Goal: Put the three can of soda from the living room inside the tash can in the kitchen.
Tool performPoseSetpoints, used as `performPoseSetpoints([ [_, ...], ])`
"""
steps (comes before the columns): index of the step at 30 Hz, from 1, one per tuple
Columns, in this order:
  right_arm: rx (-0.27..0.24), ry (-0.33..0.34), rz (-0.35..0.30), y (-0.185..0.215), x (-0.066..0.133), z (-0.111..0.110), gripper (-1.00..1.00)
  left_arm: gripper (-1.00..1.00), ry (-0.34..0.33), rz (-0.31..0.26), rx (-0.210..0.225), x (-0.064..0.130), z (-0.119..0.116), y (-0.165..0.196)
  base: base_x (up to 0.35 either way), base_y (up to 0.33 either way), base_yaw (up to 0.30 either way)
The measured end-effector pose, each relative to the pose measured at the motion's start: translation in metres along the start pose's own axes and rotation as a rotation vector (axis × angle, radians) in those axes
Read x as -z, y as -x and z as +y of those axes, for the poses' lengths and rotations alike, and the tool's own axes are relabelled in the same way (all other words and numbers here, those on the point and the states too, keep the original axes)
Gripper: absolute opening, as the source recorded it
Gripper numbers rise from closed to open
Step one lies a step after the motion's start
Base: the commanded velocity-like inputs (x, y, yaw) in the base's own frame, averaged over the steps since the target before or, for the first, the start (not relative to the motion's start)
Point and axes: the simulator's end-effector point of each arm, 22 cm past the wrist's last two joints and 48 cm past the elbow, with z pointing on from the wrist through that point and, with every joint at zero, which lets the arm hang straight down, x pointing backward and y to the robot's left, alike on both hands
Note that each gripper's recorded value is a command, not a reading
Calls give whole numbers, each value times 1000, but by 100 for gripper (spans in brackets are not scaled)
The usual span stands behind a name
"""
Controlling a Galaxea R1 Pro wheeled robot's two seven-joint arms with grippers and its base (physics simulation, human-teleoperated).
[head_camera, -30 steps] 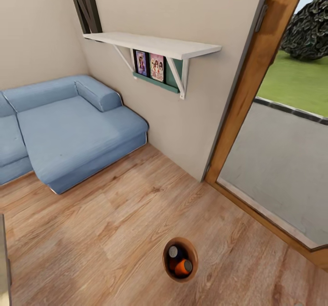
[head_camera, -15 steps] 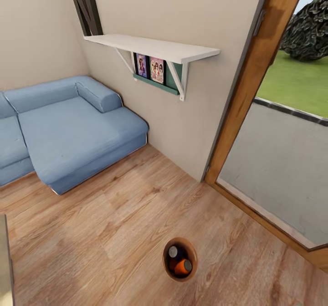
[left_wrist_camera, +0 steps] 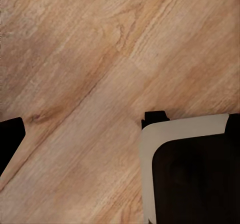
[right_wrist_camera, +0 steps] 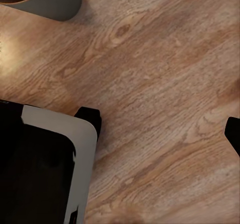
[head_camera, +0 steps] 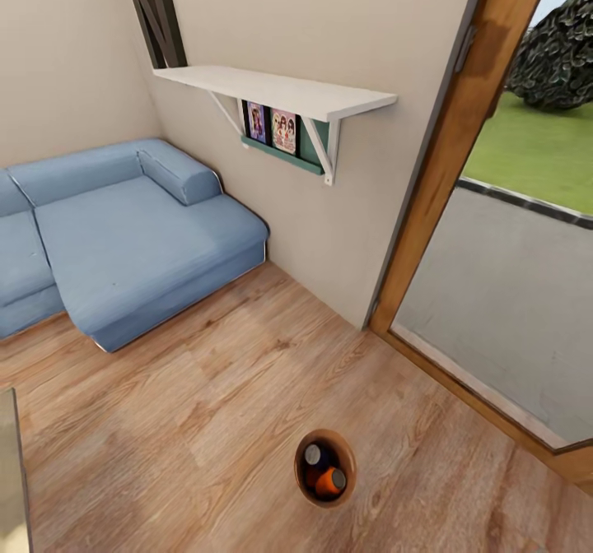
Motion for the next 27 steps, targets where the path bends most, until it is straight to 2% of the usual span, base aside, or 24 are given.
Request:
performPoseSetpoints([
  [27,0,1,1,-1,26,5,100,100,0,1,0,27,1,0,0,0,0],
])
